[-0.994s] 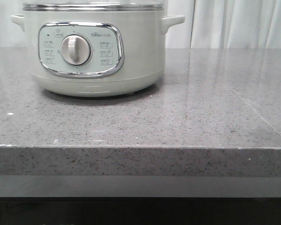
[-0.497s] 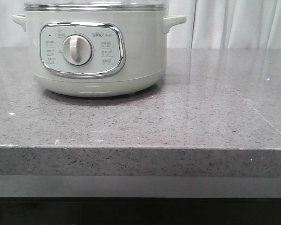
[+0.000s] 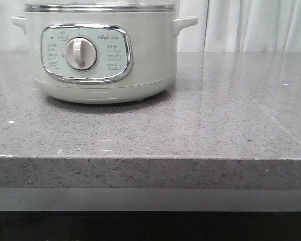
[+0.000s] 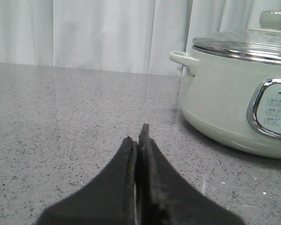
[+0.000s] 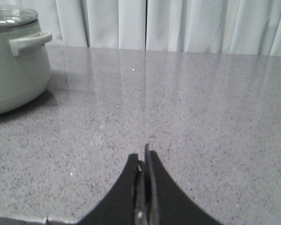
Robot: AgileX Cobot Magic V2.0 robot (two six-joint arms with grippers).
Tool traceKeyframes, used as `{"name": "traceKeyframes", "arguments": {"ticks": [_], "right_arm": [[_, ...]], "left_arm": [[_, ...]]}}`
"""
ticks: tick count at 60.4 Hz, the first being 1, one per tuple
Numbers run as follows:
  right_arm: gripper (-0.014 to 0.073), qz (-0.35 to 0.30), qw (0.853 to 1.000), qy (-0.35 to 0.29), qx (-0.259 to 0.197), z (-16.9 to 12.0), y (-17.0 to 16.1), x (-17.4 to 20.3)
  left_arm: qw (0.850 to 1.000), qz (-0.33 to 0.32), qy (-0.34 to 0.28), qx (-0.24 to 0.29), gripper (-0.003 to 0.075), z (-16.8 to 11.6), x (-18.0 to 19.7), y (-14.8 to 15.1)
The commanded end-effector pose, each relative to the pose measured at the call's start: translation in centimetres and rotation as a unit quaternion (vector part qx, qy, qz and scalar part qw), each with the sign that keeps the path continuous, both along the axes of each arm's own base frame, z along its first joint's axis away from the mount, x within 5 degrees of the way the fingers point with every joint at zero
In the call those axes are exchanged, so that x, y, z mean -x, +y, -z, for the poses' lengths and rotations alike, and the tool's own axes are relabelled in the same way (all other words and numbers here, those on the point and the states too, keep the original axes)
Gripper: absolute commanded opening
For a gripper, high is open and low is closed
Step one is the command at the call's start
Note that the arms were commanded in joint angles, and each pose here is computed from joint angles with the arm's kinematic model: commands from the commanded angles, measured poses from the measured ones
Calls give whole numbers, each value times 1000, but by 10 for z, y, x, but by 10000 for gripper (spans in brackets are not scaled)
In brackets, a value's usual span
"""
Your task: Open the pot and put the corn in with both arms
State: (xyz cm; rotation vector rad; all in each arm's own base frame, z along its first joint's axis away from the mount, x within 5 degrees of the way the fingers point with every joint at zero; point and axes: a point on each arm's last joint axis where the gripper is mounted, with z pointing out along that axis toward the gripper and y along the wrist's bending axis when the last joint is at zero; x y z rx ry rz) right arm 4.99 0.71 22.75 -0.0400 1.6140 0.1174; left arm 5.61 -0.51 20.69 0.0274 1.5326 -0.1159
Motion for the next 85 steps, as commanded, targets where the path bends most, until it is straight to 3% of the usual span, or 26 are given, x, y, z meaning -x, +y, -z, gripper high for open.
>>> {"name": "traceKeyframes", "arguments": {"ticks": [1, 15, 49, 60, 72, 85], "right_arm": [[-122, 14, 999, -49, -1, -6, -2, 0], [-122, 16, 998, -54, -4, 22, -3, -5], [-122, 0, 999, -49, -4, 22, -1, -4], [-122, 6, 997, -72, 1, 18, -2, -4], [-122, 23, 995, -89, -25, 15, -4, -4], [-122, 23, 996, -86, -25, 15, -4, -4]], "left_arm": [[999, 1, -41, 9, -20, -4, 1, 0], [999, 1, -41, 9, -20, -4, 1, 0], [999, 1, -41, 9, -20, -4, 1, 0], [999, 1, -41, 9, -20, -4, 1, 0], [999, 1, -41, 9, -20, -4, 1, 0], [999, 1, -41, 9, -20, -4, 1, 0]]}}
